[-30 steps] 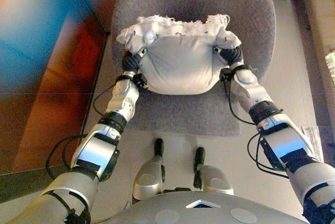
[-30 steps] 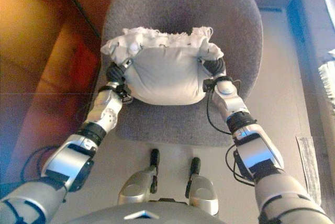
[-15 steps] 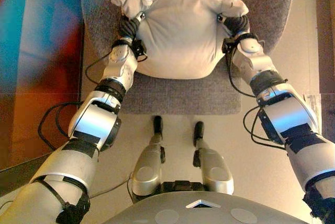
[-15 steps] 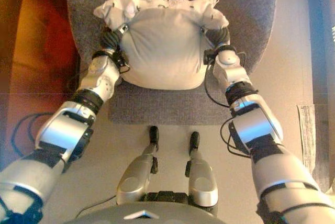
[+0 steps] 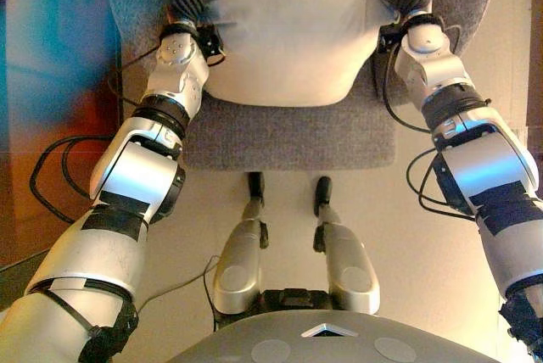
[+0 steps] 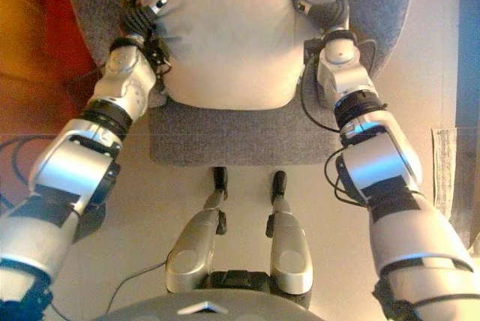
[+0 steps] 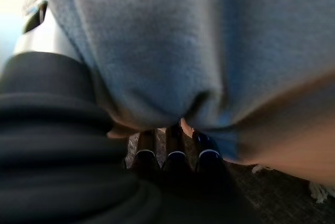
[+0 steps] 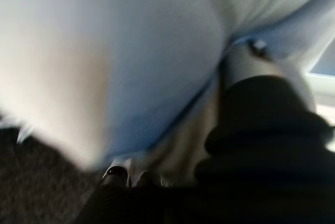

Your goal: Pick up the cushion and take it to the sofa

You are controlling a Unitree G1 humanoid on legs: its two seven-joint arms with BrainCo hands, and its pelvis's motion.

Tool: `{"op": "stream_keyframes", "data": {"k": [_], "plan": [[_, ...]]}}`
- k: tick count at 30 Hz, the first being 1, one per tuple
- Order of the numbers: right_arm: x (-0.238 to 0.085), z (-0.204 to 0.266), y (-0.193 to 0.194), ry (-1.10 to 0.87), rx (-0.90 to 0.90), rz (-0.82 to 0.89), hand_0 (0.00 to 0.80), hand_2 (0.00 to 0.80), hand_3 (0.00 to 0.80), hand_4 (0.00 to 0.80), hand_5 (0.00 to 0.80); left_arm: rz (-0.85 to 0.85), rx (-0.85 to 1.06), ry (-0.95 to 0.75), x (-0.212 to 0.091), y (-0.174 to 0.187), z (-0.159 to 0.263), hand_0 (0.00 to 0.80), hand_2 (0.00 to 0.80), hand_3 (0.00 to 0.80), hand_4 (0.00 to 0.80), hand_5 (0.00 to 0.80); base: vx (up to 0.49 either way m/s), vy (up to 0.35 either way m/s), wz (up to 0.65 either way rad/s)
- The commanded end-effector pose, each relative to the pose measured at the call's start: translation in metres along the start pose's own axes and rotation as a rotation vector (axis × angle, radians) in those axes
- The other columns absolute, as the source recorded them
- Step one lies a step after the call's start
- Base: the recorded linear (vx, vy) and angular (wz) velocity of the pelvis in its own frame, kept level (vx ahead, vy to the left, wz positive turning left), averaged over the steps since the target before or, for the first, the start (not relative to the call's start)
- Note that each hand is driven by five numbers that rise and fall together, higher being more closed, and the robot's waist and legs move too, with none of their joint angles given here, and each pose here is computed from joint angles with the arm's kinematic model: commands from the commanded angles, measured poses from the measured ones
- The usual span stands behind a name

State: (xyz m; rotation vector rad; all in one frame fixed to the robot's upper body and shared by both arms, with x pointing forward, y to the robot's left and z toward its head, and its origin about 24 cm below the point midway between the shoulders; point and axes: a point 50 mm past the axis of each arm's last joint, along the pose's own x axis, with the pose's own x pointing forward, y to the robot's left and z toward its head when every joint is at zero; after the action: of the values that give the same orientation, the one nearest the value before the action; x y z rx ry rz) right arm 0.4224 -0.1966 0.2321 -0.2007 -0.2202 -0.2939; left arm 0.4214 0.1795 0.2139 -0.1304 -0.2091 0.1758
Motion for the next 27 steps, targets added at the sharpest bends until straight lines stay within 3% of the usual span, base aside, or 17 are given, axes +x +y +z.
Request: {"op": "stream_keyframes", "data": {"k": [1,9,14,22,27], "plan": [[0.009,0.047,-0.047,-0.202,0.032,-0.175,0.0,0.0,0.0,0.0,0.0,0.103,0.0,-0.064,0.004,0.025,0.017,0.0,0.0,0.0,0.0,0.0,-0.032,0.013,-0.03],[-0.014,0.032,-0.143,-0.289,0.05,-0.46,0.0,0.0,0.0,0.0,0.0,0.32,0.001,-0.189,-0.021,0.116,0.023,0.0,0.0,0.0,0.0,0.0,-0.01,0.016,-0.01],[-0.044,-0.015,-0.168,-0.21,0.028,-0.502,0.0,0.0,0.0,0.0,0.0,0.359,0.004,-0.148,-0.047,0.149,-0.004,0.0,0.0,0.0,0.0,0.0,-0.004,-0.055,0.03],[-0.131,-0.15,-0.178,0.214,0.018,-0.522,0.0,0.0,0.0,0.0,0.0,0.405,0.118,0.261,-0.14,0.174,-0.134,0.0,0.0,0.0,0.0,0.0,0.058,-0.041,0.03],[-0.228,-0.244,-0.173,0.668,-0.05,-0.501,0.0,0.0,0.0,0.0,0.0,0.392,0.23,0.745,-0.243,0.175,-0.223,0.0,0.0,0.0,0.0,0.0,0.142,-0.066,-0.01]]}}
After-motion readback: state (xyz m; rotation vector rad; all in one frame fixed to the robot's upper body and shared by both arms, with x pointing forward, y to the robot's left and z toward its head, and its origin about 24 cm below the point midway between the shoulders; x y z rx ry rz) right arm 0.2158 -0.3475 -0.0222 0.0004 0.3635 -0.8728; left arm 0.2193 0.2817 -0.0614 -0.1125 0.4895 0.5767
